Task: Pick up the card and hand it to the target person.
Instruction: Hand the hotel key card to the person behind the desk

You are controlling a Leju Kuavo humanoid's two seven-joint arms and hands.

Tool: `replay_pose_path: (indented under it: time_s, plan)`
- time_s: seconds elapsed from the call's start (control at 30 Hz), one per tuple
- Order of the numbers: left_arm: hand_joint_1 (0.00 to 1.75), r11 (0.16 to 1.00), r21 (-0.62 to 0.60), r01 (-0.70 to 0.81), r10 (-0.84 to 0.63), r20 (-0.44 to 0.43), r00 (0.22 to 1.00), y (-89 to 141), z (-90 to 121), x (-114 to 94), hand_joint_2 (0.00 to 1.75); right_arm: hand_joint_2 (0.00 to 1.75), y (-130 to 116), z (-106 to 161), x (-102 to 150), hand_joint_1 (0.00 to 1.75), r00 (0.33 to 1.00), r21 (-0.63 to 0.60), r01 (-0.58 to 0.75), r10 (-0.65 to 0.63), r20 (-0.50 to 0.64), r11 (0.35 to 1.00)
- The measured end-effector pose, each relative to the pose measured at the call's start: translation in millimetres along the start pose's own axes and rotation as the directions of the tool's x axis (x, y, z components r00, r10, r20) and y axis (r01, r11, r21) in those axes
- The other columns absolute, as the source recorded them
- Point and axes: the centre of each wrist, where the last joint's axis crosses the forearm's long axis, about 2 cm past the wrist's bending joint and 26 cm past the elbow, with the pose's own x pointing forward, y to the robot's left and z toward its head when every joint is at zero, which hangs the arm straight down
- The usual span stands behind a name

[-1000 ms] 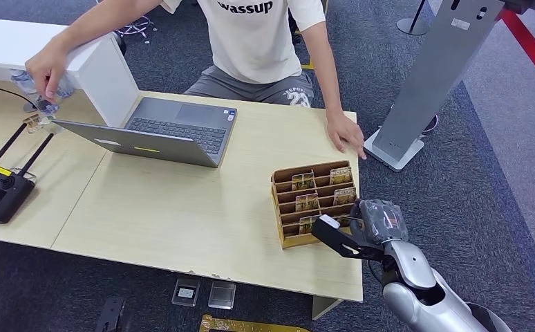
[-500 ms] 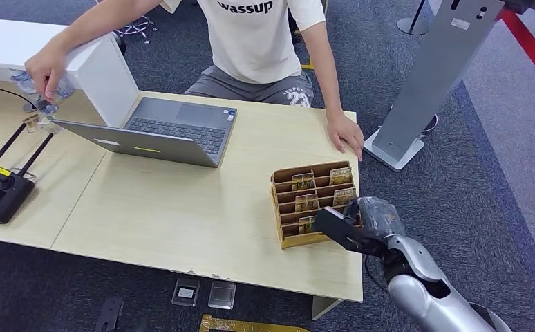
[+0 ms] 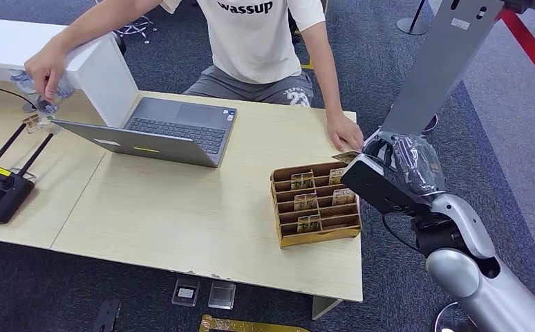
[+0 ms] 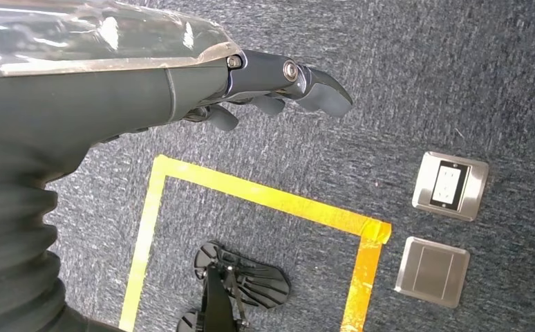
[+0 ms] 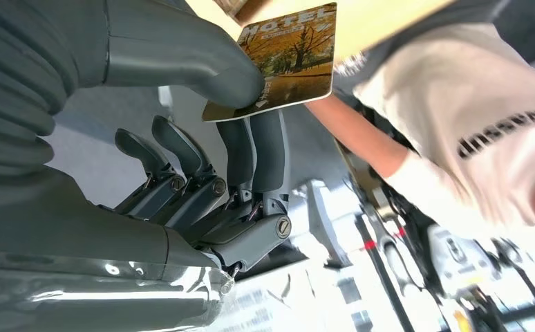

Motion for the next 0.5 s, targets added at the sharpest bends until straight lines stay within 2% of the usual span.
replay_pose_path:
  time_s: [0.2, 0.37, 0.5]
  plan:
    - [0.0, 1.0, 0.001, 0.004, -0.004, -0.005, 1.0, -3.3, -0.5, 3.0, 1.75, 1.75, 4.8, -3.6, 19.3, 1.66, 0.99, -0.127, -0.095, 0.107, 0.088, 0.987]
    - [0.0, 1.0, -0.012, 0.013, -0.013, -0.004, 1.0, -11.2, -1.5, 9.3, 1.75, 1.75, 31.8, -14.7, 28.2, 1.66, 0.969, -0.264, -0.111, 0.164, 0.185, 0.958]
    - [0.0, 1.0, -0.026, 0.018, -0.018, -0.002, 1.0, -17.7, -1.9, 13.9, 1.75, 1.75, 57.5, -26.1, 28.4, 1.66, 0.958, -0.32, -0.1, 0.178, 0.224, 0.942]
